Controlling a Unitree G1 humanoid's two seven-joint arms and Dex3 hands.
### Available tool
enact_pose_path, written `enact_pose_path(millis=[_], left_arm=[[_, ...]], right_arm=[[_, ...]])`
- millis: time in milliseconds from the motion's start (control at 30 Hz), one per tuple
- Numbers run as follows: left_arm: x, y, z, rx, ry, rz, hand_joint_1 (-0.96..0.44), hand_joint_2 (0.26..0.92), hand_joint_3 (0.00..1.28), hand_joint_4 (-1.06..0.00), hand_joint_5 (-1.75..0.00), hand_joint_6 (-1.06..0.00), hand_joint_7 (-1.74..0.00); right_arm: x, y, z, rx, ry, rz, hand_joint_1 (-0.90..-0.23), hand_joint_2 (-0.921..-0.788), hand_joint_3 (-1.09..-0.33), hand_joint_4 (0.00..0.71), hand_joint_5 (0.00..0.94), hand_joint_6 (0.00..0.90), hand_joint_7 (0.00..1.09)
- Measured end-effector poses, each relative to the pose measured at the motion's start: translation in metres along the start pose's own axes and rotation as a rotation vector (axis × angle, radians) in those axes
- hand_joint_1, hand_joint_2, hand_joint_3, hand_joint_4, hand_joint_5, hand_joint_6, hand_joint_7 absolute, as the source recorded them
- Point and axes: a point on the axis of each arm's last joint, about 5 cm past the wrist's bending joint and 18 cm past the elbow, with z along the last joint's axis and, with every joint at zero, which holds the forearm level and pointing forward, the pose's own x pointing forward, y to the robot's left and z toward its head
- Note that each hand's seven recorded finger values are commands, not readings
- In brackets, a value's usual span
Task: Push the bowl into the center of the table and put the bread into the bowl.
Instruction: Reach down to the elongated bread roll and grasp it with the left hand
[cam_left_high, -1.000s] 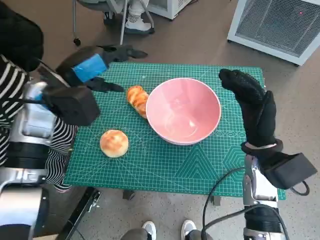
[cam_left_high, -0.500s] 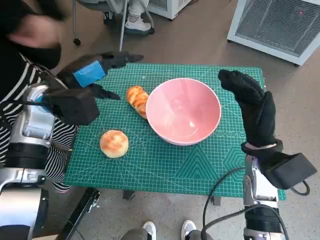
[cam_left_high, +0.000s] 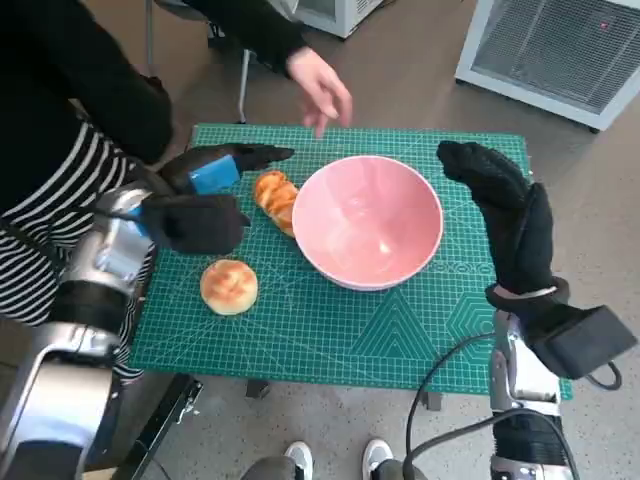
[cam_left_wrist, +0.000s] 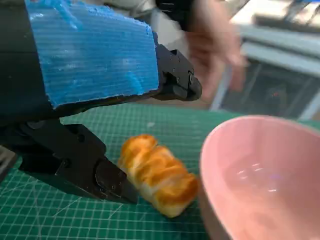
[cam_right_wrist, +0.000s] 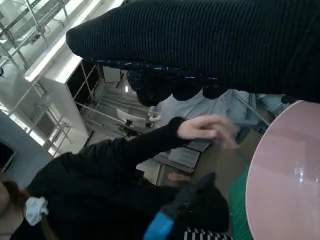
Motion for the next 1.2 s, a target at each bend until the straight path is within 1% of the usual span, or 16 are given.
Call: enact_pose_path(millis=[267,500,767,900,1133,1200], left_arm=[[0.013,-0.009,0.005,0.021,0.068,-0.038,-0.05,0.759,0.00,-0.24,-0.01,-0.34,-0.06],[0.020,-0.018,0.009,0.039,0.129,-0.068,-0.04,0.762,0.00,-0.26,-0.01,-0.35,-0.04],[0.023,-0.020,0.012,0.041,0.142,-0.060,-0.04,0.763,0.00,-0.27,-0.01,-0.35,-0.03],[0.025,-0.020,0.014,0.058,0.154,-0.049,-0.06,0.771,0.01,-0.29,-0.01,-0.36,-0.03],[0.028,-0.029,0.015,0.119,0.205,-0.052,-0.07,0.785,0.01,-0.31,-0.02,-0.38,-0.03],[0.029,-0.032,0.016,0.135,0.215,-0.062,-0.08,0.792,0.02,-0.34,-0.02,-0.40,-0.04]], right_arm=[[-0.0028,-0.001,0.003,-0.005,-0.003,-0.003,-0.800,-0.921,-0.764,0.184,0.002,0.046,0.55],[-0.0077,-0.002,0.005,-0.011,0.001,-0.016,-0.793,-0.921,-0.763,0.186,0.003,0.049,0.55],[-0.0088,-0.003,0.006,-0.017,-0.001,-0.025,-0.791,-0.921,-0.762,0.187,0.003,0.050,0.55],[-0.0095,-0.004,0.006,-0.019,-0.003,-0.028,-0.774,-0.921,-0.764,0.187,0.002,0.051,0.55],[-0.0169,-0.004,0.007,-0.023,0.012,-0.041,-0.768,-0.921,-0.765,0.180,0.000,0.051,0.54],[-0.0182,-0.005,0.007,-0.024,0.015,-0.045,-0.769,-0.921,-0.765,0.179,0.000,0.052,0.54]])
